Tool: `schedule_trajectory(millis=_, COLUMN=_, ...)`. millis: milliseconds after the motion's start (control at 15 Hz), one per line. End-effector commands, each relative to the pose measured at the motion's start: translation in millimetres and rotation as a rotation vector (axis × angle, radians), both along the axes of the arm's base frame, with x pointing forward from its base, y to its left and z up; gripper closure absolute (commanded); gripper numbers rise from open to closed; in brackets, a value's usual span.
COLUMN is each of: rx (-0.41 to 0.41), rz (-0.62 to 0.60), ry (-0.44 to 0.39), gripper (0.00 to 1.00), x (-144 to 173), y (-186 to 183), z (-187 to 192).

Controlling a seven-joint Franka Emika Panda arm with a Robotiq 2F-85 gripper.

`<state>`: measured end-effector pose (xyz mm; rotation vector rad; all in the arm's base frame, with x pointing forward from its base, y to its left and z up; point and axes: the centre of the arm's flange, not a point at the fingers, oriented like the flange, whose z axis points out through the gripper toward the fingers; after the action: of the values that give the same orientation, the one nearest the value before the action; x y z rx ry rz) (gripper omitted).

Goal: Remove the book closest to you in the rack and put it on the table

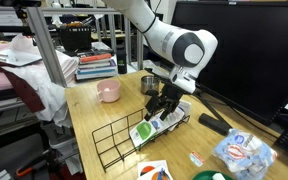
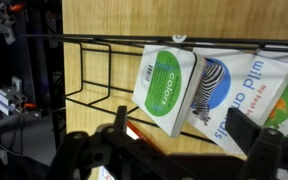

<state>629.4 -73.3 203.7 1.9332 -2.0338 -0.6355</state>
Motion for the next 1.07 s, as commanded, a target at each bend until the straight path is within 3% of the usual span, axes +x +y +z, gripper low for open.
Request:
schedule_trajectory(millis=0, rx=-0.023, rz=-0.012, ry=0.062, gripper=0.00, x=-5, y=3, z=-3)
schedule_trajectory(millis=1000, rx=-0.009, rz=0.003, ry=0.131, gripper=0.00, x=-15, y=13, z=-25)
